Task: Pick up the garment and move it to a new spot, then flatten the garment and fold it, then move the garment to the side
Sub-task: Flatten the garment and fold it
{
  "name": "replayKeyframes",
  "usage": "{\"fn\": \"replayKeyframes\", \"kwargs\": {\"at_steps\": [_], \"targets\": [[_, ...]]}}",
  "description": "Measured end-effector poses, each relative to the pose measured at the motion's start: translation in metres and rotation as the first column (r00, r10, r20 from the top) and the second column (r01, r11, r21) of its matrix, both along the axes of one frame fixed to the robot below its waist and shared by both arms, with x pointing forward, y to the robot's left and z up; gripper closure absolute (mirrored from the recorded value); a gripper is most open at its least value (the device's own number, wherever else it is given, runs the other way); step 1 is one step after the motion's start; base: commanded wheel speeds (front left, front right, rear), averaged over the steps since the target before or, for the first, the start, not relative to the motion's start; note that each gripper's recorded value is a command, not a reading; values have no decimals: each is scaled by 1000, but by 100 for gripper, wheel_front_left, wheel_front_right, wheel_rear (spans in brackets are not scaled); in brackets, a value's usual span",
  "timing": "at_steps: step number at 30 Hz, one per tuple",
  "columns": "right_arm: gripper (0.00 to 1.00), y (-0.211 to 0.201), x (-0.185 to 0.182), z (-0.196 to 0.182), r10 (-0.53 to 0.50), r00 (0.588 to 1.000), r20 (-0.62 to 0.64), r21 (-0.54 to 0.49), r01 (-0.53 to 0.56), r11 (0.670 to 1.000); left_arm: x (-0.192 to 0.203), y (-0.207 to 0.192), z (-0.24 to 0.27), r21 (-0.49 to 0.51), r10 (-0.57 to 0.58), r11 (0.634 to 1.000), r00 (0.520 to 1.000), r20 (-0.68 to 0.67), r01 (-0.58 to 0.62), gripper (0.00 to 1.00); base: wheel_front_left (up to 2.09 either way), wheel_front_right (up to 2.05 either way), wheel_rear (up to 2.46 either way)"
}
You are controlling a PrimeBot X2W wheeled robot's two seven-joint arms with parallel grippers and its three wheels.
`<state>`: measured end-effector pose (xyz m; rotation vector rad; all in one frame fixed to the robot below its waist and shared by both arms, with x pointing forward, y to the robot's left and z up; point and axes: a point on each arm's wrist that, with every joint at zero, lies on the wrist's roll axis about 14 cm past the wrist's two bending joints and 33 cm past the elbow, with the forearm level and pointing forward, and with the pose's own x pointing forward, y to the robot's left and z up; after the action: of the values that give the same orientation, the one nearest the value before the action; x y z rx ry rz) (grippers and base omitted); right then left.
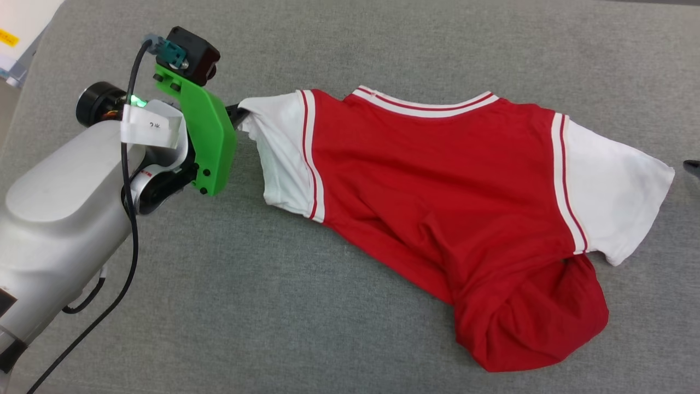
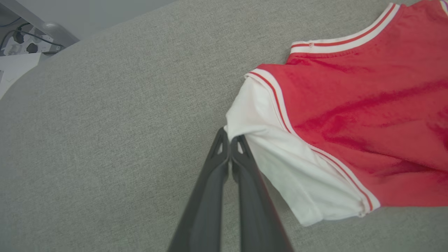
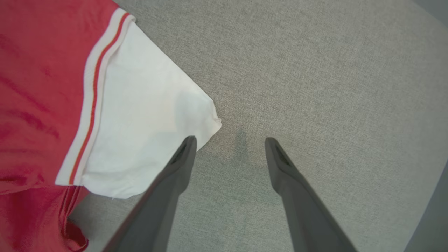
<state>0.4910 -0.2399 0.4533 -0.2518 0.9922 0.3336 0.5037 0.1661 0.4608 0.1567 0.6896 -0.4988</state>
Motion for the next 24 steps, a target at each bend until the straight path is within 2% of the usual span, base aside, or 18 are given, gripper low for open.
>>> {"fn": "replayKeyframes", "kwargs": {"at_steps": [10, 18, 19, 20, 24], "targets": [[0, 25, -6, -81, 12, 988, -156, 41, -6, 999, 9, 3, -22, 8, 3, 1000, 1000, -17, -3, 100, 0, 0, 0], [0, 24, -6, -97, -2, 987, -160, 66, 12, 998, 9, 7, -30, 10, 12, 1000, 999, -32, -12, 100, 0, 0, 0], [84, 24, -6, -96, -2, 989, -149, 67, 12, 998, 10, 7, -29, 11, 13, 1000, 999, -29, -13, 100, 0, 0, 0], [100, 24, -5, -95, 0, 991, -137, 69, 9, 998, 10, 7, -28, 12, 14, 1000, 1000, -27, -13, 100, 0, 0, 0], [100, 29, 2, -84, 7, 998, -57, 92, -2, 996, 11, 7, -21, 12, 17, 1000, 1000, -7, -17, 100, 0, 0, 0]]}}
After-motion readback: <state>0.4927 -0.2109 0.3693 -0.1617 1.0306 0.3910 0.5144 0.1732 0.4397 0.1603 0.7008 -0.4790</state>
